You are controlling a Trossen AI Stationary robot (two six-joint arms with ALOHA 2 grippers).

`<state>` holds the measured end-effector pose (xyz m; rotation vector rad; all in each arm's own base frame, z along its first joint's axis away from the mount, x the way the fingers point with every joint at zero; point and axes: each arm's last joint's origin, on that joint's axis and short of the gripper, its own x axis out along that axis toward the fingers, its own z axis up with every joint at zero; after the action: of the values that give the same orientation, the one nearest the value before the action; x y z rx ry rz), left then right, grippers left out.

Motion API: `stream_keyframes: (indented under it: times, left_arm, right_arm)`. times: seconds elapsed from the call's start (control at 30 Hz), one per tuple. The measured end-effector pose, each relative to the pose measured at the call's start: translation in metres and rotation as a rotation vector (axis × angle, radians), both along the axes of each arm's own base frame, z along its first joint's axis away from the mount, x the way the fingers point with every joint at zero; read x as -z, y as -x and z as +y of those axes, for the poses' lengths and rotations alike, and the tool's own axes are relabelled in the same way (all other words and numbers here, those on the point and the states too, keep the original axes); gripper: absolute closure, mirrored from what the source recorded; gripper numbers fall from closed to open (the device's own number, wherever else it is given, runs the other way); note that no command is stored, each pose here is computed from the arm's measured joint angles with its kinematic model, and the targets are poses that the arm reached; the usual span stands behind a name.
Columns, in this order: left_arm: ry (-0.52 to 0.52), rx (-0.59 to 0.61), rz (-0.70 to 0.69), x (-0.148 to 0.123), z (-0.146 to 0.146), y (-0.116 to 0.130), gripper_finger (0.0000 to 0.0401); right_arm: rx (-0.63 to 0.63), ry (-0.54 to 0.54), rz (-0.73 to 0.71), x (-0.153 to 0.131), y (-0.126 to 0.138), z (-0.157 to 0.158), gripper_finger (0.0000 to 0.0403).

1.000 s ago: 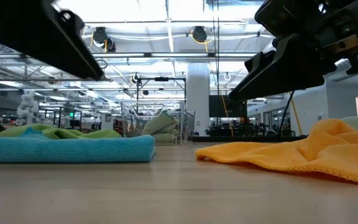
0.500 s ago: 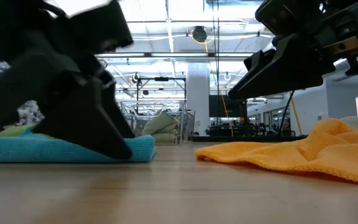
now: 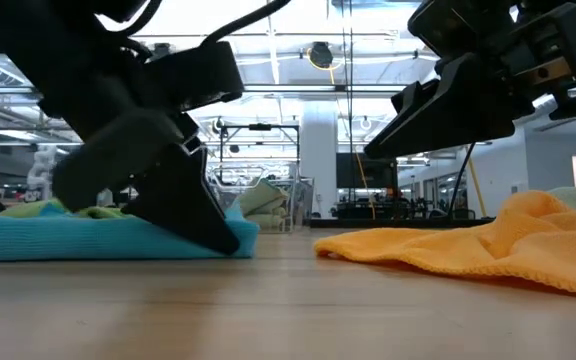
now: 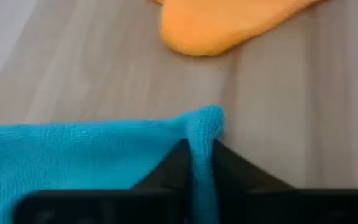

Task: Fold microfiber towels
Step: Fold the blue towel

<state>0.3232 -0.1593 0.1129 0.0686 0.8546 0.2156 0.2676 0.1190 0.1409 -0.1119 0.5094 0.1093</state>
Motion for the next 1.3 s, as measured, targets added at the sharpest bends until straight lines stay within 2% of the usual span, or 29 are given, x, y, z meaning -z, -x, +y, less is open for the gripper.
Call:
stream_keyframes:
  times: [0.07,0.23,0.3,0.5,0.6,0.73,0.9,0.97,1.03,1.1,1.2,1.3]
  left_arm:
    - [0.022,0.023,-0.018,-0.003,-0.003,-0.001,0.0388]
    - [0.054,0.063,-0.101,-0.016,-0.021,0.004,0.0387]
    - [0.033,0.072,-0.125,-0.020,-0.030,0.010,0.0393]
    - [-0.034,0.089,-0.199,-0.033,-0.052,0.028,0.0390]
    - [-0.034,0.111,-0.208,-0.036,-0.059,0.035,0.0395]
    - [-0.038,0.139,-0.207,-0.036,-0.067,0.041,0.0388]
    - [-0.066,0.144,-0.210,-0.035,-0.073,0.048,0.0395]
    - [-0.065,0.141,-0.208,-0.035,-0.074,0.049,0.0392]
    - [-0.064,0.139,-0.207,-0.035,-0.074,0.049,0.0387]
    - [-0.064,0.145,-0.206,-0.035,-0.075,0.050,0.0388]
    - [-0.057,0.160,-0.198,-0.034,-0.077,0.052,0.0395]
    - [-0.052,0.158,-0.185,-0.033,-0.077,0.053,0.0388]
  right_arm:
    - [0.000,0.000,0.000,0.000,0.000,0.000,0.0291]
    - [-0.016,0.020,0.006,0.001,0.000,0.000,0.0290]
    - [-0.043,0.012,0.005,0.002,-0.001,0.001,0.0281]
    - [-0.101,0.031,-0.057,0.018,-0.009,0.010,0.0218]
    - [-0.118,0.049,-0.115,0.024,-0.017,0.014,0.0189]
    - [-0.129,0.095,-0.127,0.029,-0.043,0.022,0.0165]
    - [-0.152,0.244,-0.079,0.034,-0.088,0.033,0.0137]
    - [-0.172,0.314,-0.075,0.037,-0.098,0.036,0.0125]
    - [-0.206,0.330,-0.065,0.038,-0.107,0.036,0.0116]
    - [-0.232,0.329,-0.042,0.042,-0.111,0.034,0.0113]
    - [-0.240,0.395,-0.023,0.051,-0.111,0.032,0.0113]
    - [-0.233,0.488,-0.038,0.048,-0.110,0.035,0.0112]
